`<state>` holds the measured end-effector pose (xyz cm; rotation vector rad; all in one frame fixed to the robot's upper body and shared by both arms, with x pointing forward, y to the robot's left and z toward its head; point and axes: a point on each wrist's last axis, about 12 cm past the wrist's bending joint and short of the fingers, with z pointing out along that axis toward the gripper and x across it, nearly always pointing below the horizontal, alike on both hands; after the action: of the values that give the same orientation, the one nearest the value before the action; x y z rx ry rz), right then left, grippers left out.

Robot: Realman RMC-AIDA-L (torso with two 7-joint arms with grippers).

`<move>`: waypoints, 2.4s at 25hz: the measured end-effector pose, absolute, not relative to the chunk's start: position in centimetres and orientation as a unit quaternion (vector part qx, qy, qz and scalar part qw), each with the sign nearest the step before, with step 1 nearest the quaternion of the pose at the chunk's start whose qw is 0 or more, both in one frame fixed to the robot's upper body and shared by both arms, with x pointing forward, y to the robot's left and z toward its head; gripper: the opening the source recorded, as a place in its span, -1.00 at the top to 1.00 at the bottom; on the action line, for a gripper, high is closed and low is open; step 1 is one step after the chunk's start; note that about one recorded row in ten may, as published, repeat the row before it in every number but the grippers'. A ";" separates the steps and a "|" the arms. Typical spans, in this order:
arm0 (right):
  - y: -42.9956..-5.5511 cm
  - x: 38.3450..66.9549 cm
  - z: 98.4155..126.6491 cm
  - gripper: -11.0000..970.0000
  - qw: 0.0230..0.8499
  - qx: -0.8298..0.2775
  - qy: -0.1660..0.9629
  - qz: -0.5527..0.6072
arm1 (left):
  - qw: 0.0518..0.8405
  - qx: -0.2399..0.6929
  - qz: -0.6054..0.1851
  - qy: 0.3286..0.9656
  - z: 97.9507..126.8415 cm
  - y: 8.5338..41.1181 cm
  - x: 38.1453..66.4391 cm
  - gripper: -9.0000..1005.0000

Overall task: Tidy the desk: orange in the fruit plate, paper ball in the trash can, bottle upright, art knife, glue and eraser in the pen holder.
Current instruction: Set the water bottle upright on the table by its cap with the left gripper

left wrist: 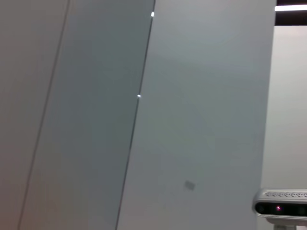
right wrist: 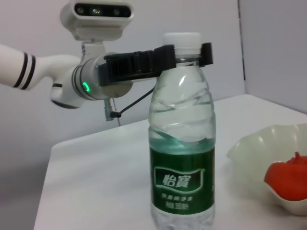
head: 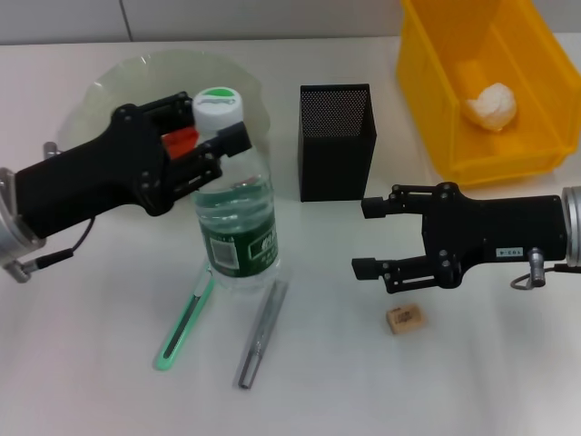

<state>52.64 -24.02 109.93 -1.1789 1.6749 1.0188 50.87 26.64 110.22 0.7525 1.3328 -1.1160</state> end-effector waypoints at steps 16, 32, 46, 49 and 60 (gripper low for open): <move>-24.5 52.6 109.9 -0.71 0.435 -0.426 0.670 0.424 | 0.605 0.303 -0.432 0.597 110.0 30.0 50.2 0.10; -24.8 52.6 110.2 -0.71 0.467 -0.383 0.659 0.448 | 0.645 0.280 -0.377 0.603 109.4 31.8 49.4 0.09; -25.0 52.5 109.9 -0.71 0.478 -0.354 0.658 0.462 | 0.648 0.275 -0.366 0.609 109.2 32.2 49.5 0.10; -24.9 52.6 109.9 -0.71 0.478 -0.354 0.658 0.463 | 0.649 0.272 -0.359 0.613 109.1 32.5 49.3 0.10; -24.8 52.6 110.1 -0.71 0.479 -0.354 0.653 0.468 | 0.661 0.244 -0.332 0.627 108.7 34.1 48.6 0.10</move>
<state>52.59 -24.82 110.08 -0.8635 1.5926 1.1426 48.56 34.10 108.73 0.5528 1.4179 -0.7510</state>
